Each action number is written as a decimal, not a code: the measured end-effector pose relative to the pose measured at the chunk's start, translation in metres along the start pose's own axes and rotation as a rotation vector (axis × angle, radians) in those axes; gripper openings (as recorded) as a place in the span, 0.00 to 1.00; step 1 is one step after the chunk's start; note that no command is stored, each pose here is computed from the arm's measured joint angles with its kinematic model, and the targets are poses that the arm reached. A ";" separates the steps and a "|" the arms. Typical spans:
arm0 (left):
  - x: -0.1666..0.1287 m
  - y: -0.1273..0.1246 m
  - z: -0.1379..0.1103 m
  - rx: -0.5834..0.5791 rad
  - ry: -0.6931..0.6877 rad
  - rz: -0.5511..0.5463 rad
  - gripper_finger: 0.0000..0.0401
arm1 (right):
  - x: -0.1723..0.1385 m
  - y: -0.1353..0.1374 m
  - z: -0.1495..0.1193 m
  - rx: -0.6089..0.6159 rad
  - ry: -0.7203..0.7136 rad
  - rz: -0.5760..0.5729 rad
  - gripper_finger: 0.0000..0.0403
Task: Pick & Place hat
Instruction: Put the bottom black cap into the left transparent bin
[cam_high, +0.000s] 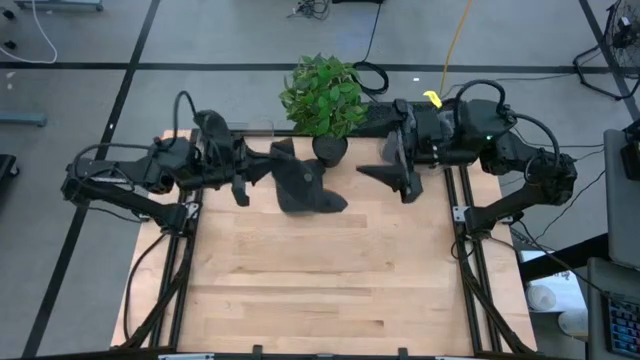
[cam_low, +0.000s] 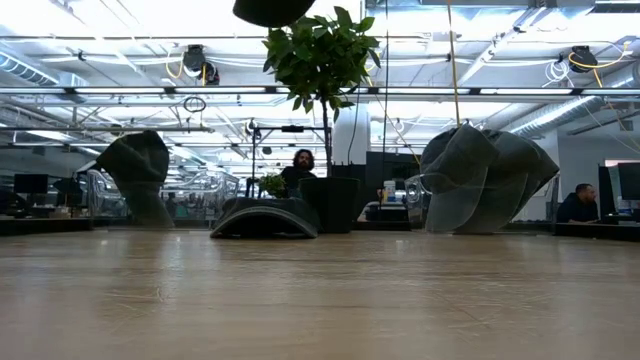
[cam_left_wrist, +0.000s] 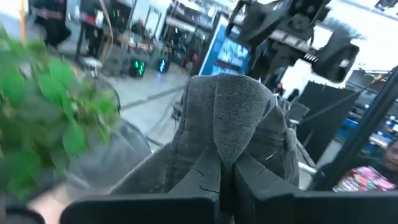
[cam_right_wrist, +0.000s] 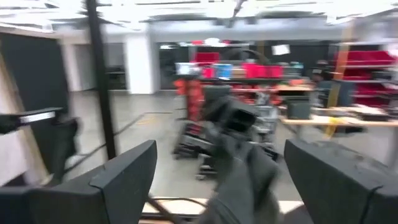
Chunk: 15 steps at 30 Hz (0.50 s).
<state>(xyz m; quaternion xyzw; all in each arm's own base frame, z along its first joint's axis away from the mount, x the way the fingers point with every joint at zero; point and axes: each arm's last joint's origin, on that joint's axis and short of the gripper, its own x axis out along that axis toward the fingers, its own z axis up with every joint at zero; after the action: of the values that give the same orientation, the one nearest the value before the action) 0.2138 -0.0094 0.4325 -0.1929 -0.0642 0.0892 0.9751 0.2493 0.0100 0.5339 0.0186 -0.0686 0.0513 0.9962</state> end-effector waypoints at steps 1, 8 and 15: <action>-0.001 0.000 0.002 0.021 -0.012 0.000 0.01 | 0.000 -0.001 0.000 0.000 0.000 -0.028 0.84; -0.007 -0.006 0.028 0.158 -0.102 -0.001 0.01 | -0.001 -0.006 0.000 -0.003 -0.008 -0.197 0.84; -0.011 -0.014 0.060 0.230 -0.171 0.064 0.01 | -0.001 -0.006 0.003 -0.011 -0.039 -0.225 0.84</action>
<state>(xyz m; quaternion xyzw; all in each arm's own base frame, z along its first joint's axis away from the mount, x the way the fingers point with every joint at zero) 0.1959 -0.0025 0.4923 -0.0735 -0.1303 0.1433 0.9783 0.2487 0.0035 0.5369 0.0219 -0.0859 -0.0614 0.9942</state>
